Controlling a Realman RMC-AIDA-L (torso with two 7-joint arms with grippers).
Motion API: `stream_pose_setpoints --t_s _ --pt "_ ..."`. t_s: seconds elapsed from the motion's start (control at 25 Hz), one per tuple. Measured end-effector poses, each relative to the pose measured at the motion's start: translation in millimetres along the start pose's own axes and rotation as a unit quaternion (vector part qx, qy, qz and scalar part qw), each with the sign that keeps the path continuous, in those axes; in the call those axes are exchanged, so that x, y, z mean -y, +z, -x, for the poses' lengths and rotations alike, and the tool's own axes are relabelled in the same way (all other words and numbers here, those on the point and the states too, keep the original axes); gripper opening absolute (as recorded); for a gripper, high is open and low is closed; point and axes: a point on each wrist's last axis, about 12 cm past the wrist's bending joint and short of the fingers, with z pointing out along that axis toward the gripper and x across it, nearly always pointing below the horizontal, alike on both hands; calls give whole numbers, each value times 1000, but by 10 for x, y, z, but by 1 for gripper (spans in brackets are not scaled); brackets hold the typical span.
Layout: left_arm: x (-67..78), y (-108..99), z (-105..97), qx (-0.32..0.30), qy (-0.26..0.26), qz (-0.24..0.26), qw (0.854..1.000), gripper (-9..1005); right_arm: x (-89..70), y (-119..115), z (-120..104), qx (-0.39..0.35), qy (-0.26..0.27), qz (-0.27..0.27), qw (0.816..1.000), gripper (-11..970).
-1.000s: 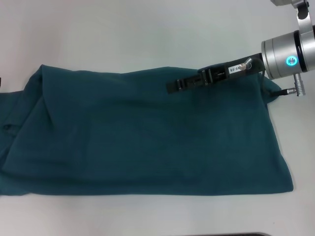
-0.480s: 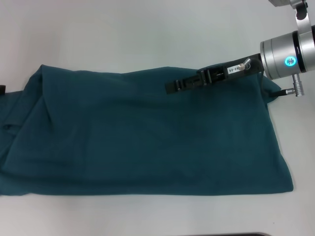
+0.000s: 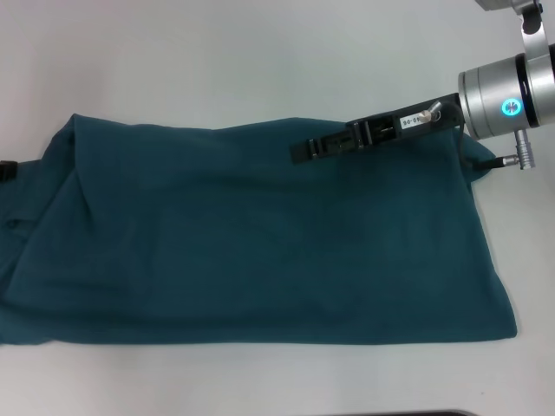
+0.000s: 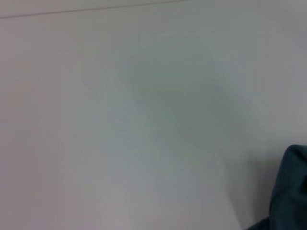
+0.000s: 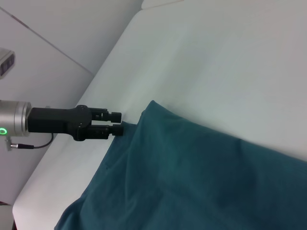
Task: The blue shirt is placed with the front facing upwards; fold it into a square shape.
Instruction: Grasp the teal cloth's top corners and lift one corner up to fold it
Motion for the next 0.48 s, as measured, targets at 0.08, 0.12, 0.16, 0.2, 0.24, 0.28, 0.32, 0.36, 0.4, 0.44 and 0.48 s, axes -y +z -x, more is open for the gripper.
stream_pose_setpoints --t_s 0.08,0.12,0.16,0.2,0.24,0.28,0.32,0.36,0.4,0.44,0.48 --pt "2 0 -3 -2 0 -1 1000 574 1 0 1 0 0 0 1000 636" --pt "4 -3 -3 -4 1 -3 1000 573 2 -1 2 1 0 -1 1000 636" --pt "6 -5 -2 -5 2 -5 1000 573 4 -3 3 1 -1 -2 1000 635" --pt "6 -9 -1 -8 3 -7 1000 573 5 -4 6 2 -1 -2 1000 635" --pt "7 -13 -1 -9 3 -9 1000 573 6 -6 11 2 -1 -3 1000 635" --pt "8 -23 -3 -12 3 -13 1000 573 5 -8 15 2 -2 -3 1000 635" --pt "12 -35 -6 -15 3 -18 1000 572 4 -8 20 3 -3 -4 1000 635" --pt "12 -38 -6 -15 3 -19 1000 572 2 -8 25 3 -4 -4 1000 635" --pt "11 -50 -7 -17 3 -23 1000 572 -1 -7 30 3 -4 -3 1000 634" --pt "15 -59 -10 -19 3 -27 999 572 -2 -7 32 3 -5 -3 1000 634" --pt "19 -63 -12 -21 3 -31 999 571 -3 -6 34 3 -5 -3 1000 634"
